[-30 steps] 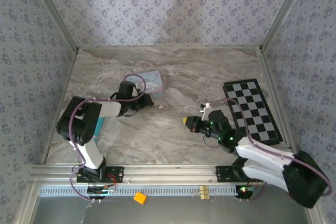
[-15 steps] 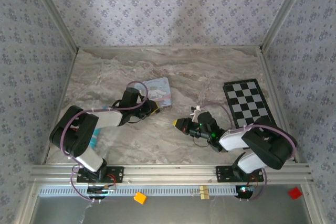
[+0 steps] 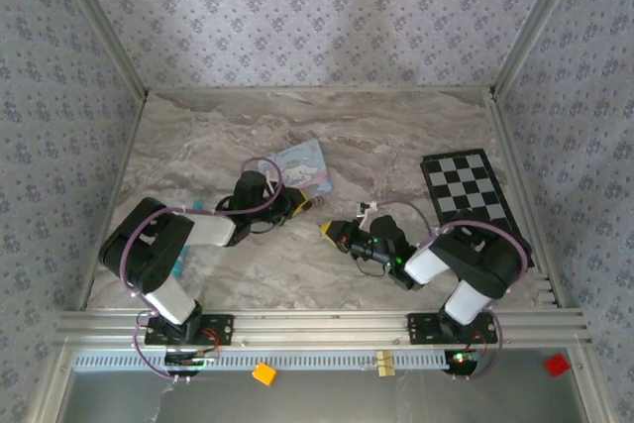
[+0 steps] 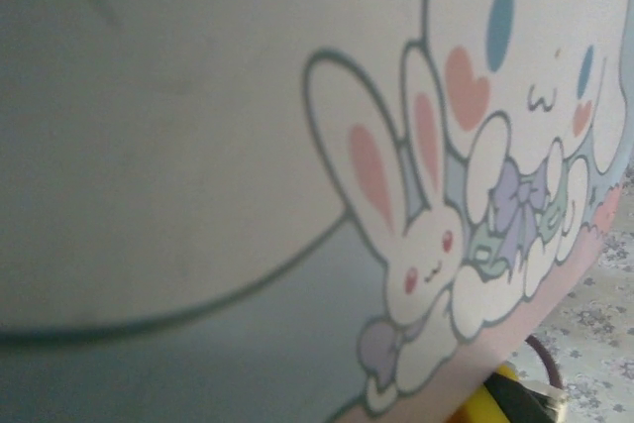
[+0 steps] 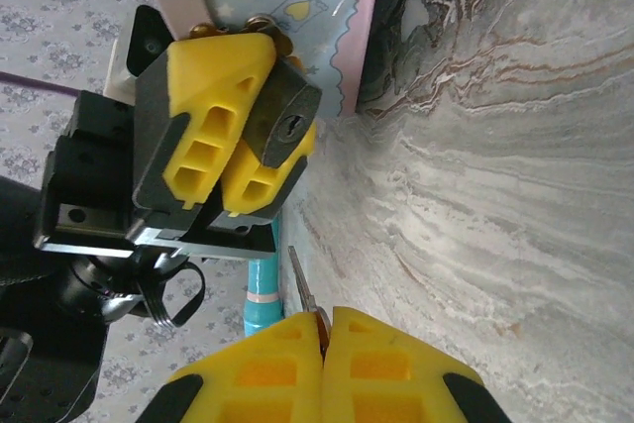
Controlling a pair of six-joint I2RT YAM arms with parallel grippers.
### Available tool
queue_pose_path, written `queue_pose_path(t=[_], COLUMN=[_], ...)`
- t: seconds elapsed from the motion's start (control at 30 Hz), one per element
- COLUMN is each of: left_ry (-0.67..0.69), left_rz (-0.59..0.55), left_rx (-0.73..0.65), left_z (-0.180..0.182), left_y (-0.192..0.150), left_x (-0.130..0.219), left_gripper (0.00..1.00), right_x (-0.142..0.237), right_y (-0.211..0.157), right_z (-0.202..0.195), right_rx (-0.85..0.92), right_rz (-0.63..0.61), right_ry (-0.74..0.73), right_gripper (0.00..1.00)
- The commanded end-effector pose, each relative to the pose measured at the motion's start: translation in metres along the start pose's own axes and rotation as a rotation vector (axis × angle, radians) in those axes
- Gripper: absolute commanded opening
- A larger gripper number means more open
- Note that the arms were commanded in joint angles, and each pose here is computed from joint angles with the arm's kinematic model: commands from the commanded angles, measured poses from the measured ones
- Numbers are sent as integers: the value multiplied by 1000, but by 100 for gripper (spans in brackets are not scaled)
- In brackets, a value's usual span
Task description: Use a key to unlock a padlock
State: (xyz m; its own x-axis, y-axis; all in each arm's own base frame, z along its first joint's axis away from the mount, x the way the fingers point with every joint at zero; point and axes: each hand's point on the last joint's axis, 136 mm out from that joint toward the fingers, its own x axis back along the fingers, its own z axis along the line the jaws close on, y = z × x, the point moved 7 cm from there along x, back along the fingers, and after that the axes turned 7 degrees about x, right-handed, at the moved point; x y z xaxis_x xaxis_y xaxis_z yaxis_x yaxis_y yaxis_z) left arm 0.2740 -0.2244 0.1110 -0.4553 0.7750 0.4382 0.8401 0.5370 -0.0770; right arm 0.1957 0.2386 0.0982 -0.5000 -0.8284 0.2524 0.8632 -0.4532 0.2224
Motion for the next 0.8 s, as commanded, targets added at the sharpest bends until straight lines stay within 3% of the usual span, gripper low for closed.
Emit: queue_pose_path(t=[0.0, 0.77], left_ry=[-71, -103], left_rz=[44, 55], left_rx=[17, 10], left_z=[-10, -11], left_y=[-7, -10], left_x=[-1, 3], left_gripper=[0, 0], right_x=[-1, -15], right_y=[3, 25], right_z=[5, 16], right_rx=[-43, -79], right_rz=[-38, -36], right_ry=[69, 122], right_gripper=[0, 0])
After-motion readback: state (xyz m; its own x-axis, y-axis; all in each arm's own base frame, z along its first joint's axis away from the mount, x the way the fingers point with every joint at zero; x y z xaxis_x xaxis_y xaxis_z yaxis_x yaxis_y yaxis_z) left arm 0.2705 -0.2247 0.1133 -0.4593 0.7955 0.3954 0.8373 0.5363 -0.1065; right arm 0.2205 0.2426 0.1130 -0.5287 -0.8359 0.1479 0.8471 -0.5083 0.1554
